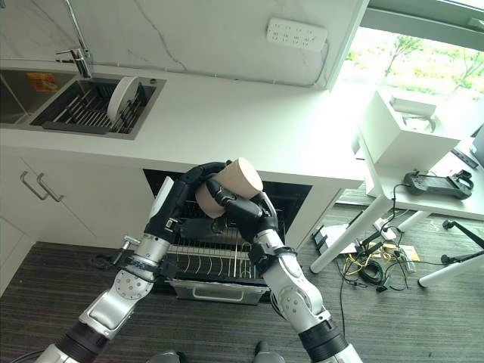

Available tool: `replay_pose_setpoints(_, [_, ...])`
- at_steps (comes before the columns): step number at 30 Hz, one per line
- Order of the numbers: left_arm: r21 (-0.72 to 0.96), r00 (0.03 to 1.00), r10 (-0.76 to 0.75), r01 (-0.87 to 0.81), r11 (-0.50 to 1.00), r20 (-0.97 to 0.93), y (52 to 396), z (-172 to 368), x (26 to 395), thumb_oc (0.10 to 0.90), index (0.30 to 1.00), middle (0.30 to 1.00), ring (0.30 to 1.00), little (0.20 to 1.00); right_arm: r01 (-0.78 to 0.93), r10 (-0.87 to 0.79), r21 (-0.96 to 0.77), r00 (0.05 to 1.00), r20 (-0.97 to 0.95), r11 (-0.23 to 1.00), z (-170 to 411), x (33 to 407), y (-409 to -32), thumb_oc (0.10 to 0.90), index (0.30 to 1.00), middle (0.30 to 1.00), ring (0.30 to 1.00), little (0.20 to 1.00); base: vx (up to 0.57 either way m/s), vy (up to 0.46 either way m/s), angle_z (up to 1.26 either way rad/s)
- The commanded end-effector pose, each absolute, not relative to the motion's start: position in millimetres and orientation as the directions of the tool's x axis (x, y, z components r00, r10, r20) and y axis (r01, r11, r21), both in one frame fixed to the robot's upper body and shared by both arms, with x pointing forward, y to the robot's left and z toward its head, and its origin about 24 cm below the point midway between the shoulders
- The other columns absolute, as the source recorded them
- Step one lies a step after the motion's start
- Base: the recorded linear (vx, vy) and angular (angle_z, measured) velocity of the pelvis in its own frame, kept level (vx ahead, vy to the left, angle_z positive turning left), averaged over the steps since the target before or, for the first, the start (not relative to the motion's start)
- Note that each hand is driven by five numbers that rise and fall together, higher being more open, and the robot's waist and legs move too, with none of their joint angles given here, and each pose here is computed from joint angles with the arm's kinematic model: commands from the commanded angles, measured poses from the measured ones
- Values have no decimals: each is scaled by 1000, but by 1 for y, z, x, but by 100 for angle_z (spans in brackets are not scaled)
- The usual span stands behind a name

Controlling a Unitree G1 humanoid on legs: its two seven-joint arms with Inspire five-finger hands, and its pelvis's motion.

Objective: Place the dishes in the dishwasher.

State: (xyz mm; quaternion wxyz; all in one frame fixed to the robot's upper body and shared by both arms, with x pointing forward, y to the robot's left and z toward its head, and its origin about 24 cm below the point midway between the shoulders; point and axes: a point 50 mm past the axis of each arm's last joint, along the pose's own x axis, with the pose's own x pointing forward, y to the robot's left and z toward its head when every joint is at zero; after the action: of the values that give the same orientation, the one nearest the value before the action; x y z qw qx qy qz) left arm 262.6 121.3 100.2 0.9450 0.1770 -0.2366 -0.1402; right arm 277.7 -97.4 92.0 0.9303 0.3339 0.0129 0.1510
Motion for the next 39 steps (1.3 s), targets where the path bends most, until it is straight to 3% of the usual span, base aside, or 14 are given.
replay_pose_setpoints(1, [419,607,-553,364,832,571,72,148,250,400,300,300,300,300,-459,273,575,883,382,677,155,286,-88,400,300,300,300,300,0,0,0])
replay_pose_setpoints(3, [419,619,-569,388,821,542,71,144,251,400,300,300,300,300,-433,251,571,894,372,697,154,288,-92,400,300,300,300,300,0,0,0])
replay_pose_setpoints(4, [420,623,-573,393,818,532,72,143,252,681,721,721,721,721,-426,243,573,897,370,700,153,289,-93,400,300,300,300,300,0,0,0])
replay_pose_setpoints(5, [421,629,-573,393,818,526,73,142,252,800,900,900,900,900,-418,235,574,900,368,704,152,289,-95,400,300,300,300,300,0,0,0])
replay_pose_setpoints(22, [443,797,-359,130,887,485,155,128,258,800,900,900,900,900,-172,-51,576,936,349,799,134,287,-184,400,300,300,300,300,0,0,0])
replay_pose_setpoints(30, [446,856,-142,-111,888,497,210,125,256,800,900,900,900,900,-75,-150,576,931,333,814,129,281,-214,400,300,300,300,300,13,19,6])
replay_pose_setpoints(35, [429,902,-148,-45,902,406,212,117,259,800,900,900,900,900,-93,-88,530,947,308,843,123,279,-207,400,300,300,300,300,6,15,6])
replay_pose_setpoints(39, [456,916,-268,110,883,300,196,108,262,800,900,900,900,900,-128,-17,499,961,276,857,116,276,-199,400,300,300,300,300,0,0,0])
